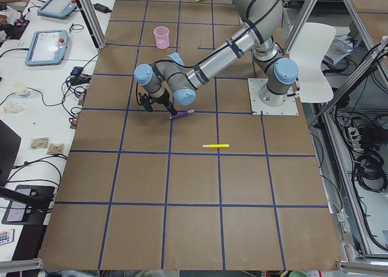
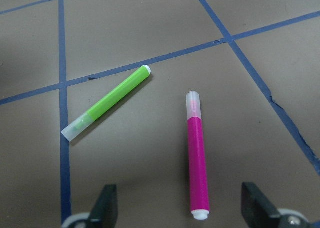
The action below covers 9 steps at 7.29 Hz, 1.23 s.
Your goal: Insert purple and pink pens into pink cup
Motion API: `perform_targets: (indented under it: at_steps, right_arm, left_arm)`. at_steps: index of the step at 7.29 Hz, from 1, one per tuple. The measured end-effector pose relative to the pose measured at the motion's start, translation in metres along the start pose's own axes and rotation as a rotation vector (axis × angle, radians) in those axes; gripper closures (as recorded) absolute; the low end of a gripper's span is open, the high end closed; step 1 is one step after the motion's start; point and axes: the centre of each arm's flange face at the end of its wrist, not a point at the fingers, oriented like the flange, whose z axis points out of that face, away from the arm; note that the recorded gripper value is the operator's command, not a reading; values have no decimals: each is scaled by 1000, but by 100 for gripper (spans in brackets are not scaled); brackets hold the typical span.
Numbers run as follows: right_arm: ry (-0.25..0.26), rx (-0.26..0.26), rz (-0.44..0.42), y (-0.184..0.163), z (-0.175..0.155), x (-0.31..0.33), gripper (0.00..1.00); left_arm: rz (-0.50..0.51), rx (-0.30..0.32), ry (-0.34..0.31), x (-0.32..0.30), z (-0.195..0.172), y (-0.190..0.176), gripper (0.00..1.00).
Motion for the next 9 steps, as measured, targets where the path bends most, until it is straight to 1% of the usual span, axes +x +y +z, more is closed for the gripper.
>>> perform_targets:
  at_steps: [1,2,4,5,6,7,8,9]
  right_arm:
    - [4,30,1,9,12,2,11]
    - [10,37,2,14,17,4,16]
    - [12,40,3,24,26,7,17]
    - [10,44,5,28,29,8,19]
    - [9,46,5,30,31,8,19]
    - [8,47,4,31,32,8,19]
    - [7,49,5,31,33,8,19]
    - [6,52,6,32,36,7,19]
  left_arm:
    - [5,-11,-2,-1,8,-4,0]
    - [9,-19,-3,-2,13,-6,3]
    - [31,-28,-2,-5,17,-9,8]
    - [35,-40,2,-11,21,-10,21]
    - [35,-51,4,-16,24,-11,33]
    - [32,-57,6,-18,26,-12,51]
    - [30,-60,8,-19,27,-11,60]
    - [29,-63,16,-18,28,-11,63]
